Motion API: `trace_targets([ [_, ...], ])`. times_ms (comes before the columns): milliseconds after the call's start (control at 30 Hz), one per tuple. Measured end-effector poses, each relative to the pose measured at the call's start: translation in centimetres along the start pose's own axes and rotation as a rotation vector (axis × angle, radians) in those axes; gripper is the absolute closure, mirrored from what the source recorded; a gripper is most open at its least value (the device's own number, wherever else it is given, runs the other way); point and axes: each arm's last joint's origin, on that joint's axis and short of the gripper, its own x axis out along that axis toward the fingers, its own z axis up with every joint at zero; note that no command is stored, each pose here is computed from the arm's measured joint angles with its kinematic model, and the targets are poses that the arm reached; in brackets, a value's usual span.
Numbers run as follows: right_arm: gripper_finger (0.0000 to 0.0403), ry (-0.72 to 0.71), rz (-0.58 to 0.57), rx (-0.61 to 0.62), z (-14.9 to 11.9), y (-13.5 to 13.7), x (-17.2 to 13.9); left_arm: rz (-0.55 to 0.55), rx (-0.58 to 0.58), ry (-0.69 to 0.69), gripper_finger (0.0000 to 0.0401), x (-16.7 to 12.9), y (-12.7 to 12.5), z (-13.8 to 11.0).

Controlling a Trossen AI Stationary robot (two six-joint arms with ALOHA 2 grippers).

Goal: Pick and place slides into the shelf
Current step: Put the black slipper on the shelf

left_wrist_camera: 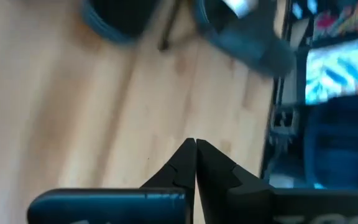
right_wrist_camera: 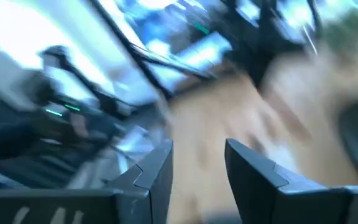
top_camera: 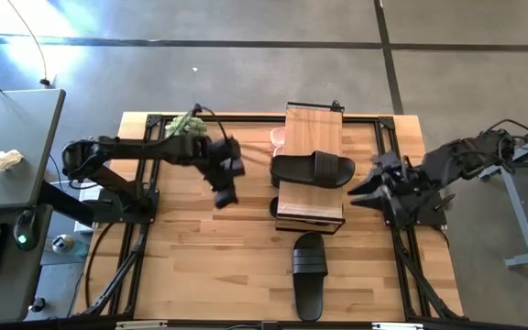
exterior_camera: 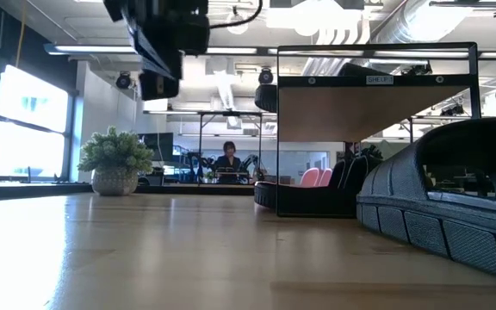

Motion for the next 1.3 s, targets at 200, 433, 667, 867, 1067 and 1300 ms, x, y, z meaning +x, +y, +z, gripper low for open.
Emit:
trace_targets([
  [200, 0.0269, -0.073, 0.172, -0.219, 0.6, 2.4, 2.0, 0.137, 0.108, 0.030, 0.0401, 2.1, -3.4, -1.8],
  [433, 0.0269, 0.127, -0.044, -0.318, -3.0, 3.2, 5.2, 0.149, 0.104, -0.063, 0.0401, 3.5, -6.4, -2.6],
  [667, 0.0270, 0.277, -0.147, -0.296, -8.0, 5.8, 8.9, 0.159, 0.132, -0.052, 0.0401, 4.2, -7.3, -3.3],
  [867, 0.0270, 0.384, -0.315, -0.221, -14.1, 7.4, 12.9, 0.135, 0.133, -0.038, 0.0401, 4.2, -7.4, -3.3],
  [1067, 0.0270, 0.507, -0.451, -0.135, -20.9, 7.6, 17.8, 0.126, 0.161, -0.027, 0.0401, 4.4, -7.7, -3.6],
  [1300, 0.0270, 0.603, -0.734, -0.160, -24.0, 8.3, 20.5, 0.132, 0.181, -0.028, 0.0398, 4.5, -7.9, -3.8],
])
